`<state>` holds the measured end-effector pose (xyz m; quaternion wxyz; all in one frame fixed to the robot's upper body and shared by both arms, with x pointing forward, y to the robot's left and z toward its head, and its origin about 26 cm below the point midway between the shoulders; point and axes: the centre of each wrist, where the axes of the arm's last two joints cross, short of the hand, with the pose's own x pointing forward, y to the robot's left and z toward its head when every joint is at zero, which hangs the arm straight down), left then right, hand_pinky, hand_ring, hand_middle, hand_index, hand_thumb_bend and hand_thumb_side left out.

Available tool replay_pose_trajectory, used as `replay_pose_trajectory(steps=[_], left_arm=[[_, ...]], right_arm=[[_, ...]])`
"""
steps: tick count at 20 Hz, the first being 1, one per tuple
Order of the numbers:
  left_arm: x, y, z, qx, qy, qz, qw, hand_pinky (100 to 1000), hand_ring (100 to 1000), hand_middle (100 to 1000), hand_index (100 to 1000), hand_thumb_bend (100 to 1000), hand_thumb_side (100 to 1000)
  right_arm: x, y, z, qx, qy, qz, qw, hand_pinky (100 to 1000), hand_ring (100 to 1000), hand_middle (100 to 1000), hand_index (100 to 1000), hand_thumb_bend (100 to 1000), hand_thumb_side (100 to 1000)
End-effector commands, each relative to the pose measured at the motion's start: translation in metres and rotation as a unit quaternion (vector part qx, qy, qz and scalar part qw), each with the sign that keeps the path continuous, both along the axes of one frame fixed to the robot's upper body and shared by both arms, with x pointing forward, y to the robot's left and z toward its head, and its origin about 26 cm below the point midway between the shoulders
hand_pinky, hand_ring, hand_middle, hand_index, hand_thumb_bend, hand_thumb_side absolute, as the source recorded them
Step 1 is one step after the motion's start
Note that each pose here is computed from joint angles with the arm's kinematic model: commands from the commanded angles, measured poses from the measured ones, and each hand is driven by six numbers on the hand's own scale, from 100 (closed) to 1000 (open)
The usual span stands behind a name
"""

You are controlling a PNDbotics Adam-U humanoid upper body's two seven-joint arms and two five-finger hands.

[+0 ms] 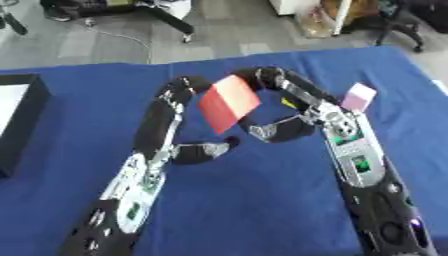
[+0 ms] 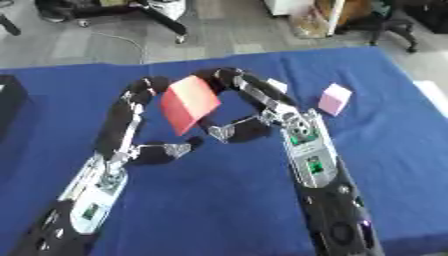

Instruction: Pick up the objects with one hand, pass them to the other hand, and then place them into the box on the other side of the table.

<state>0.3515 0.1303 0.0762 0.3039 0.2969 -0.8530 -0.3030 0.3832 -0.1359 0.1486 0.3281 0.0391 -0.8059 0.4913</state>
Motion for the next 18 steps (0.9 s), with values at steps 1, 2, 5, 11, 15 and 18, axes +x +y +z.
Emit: replay_pose_trajectory(steps=[1, 2, 5, 11, 15, 18], left_arm=[[0.0016, -0.0058, 0.0078, -0.011, -0.014, -0.006, 1.000, 893, 698, 740, 782, 664, 410], [0.0015, -0.0063, 0.0071, -0.012, -0.014, -0.006, 1.000, 893, 697, 740, 782, 656, 409], [0.0012, -0.0073, 0.0051, -0.016, -0.013, -0.008, 1.000, 893, 692, 737, 776, 641, 407], [0.0008, -0.0086, 0.0022, -0.024, -0.015, -0.008, 1.000, 892, 682, 727, 763, 590, 401], [0.0005, -0.0095, 0.0003, -0.029, -0.016, -0.009, 0.999, 889, 672, 710, 745, 535, 393], [0.0004, -0.0100, -0.0009, -0.032, -0.016, -0.009, 0.999, 887, 667, 697, 731, 504, 387]], right_arm=[[0.0001, 0.0018, 0.0066, -0.005, -0.013, 0.004, 1.000, 771, 751, 728, 298, 100, 100], [0.0000, 0.0016, 0.0062, -0.007, -0.013, 0.005, 1.000, 771, 750, 728, 298, 100, 100], [-0.0001, 0.0011, 0.0047, -0.013, -0.009, 0.004, 1.000, 769, 750, 729, 298, 100, 100], [0.0001, 0.0004, 0.0027, -0.022, 0.002, 0.002, 1.000, 764, 745, 728, 295, 100, 100], [0.0003, 0.0000, 0.0021, -0.027, 0.009, 0.001, 1.000, 762, 743, 727, 295, 100, 100], [0.0004, -0.0002, 0.0015, -0.029, 0.013, 0.000, 0.999, 760, 740, 726, 295, 100, 100]])
